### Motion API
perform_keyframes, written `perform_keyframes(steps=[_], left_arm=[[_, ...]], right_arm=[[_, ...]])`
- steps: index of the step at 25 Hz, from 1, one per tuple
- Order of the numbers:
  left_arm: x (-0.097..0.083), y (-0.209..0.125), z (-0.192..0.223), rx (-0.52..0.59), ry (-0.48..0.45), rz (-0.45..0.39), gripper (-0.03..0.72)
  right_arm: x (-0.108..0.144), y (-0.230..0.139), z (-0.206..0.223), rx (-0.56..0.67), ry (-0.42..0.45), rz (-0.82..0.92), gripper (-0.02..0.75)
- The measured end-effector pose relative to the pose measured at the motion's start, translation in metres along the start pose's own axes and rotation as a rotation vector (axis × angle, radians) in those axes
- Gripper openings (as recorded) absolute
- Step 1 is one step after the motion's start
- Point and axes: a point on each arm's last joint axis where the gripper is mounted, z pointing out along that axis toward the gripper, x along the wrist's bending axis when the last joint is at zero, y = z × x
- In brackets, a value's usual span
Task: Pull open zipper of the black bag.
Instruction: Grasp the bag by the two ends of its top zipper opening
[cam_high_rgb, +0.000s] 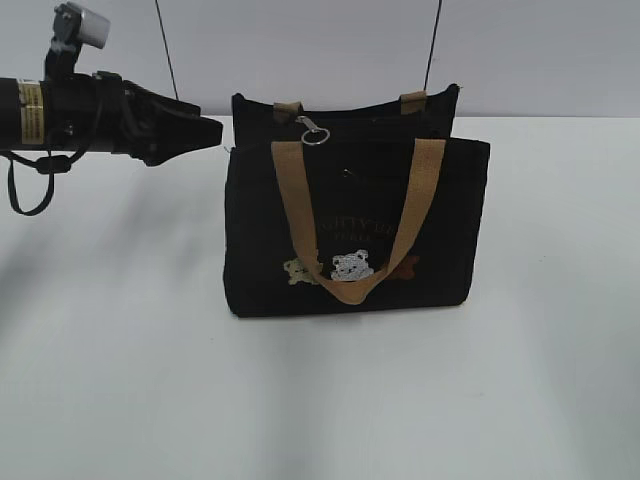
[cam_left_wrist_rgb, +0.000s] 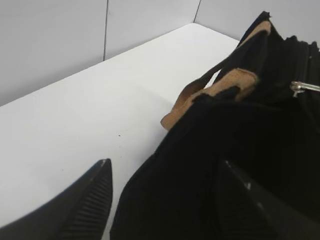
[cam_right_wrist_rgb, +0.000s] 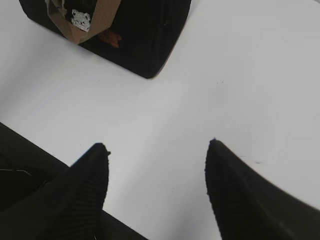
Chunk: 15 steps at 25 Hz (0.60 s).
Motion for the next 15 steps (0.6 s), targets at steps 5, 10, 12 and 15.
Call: perform_keyframes(steps=[5, 10, 12, 15], left_arm=[[0.0, 0.004, 0.012, 0.043, -0.021, 0.061, 0.49], [0.009, -0.005, 0.023, 0.071, -0.046, 0.069, 0.49], [0.011, -0.005, 0.027, 0.063, -0.087, 0.081, 0.49], [0.014, -0.005, 0.033, 0.031, -0.146, 0.082, 0.49]], right_arm=[[-0.005, 0.003, 0.011, 0.031, 0.033, -0.005, 0.466], [-0.006, 0.006, 0.015, 0.024, 0.048, 0.008, 0.466], [-0.007, 0.006, 0.015, 0.018, 0.045, -0.004, 0.466], [-0.006, 0.007, 0.015, 0.008, 0.05, -0.017, 0.466]])
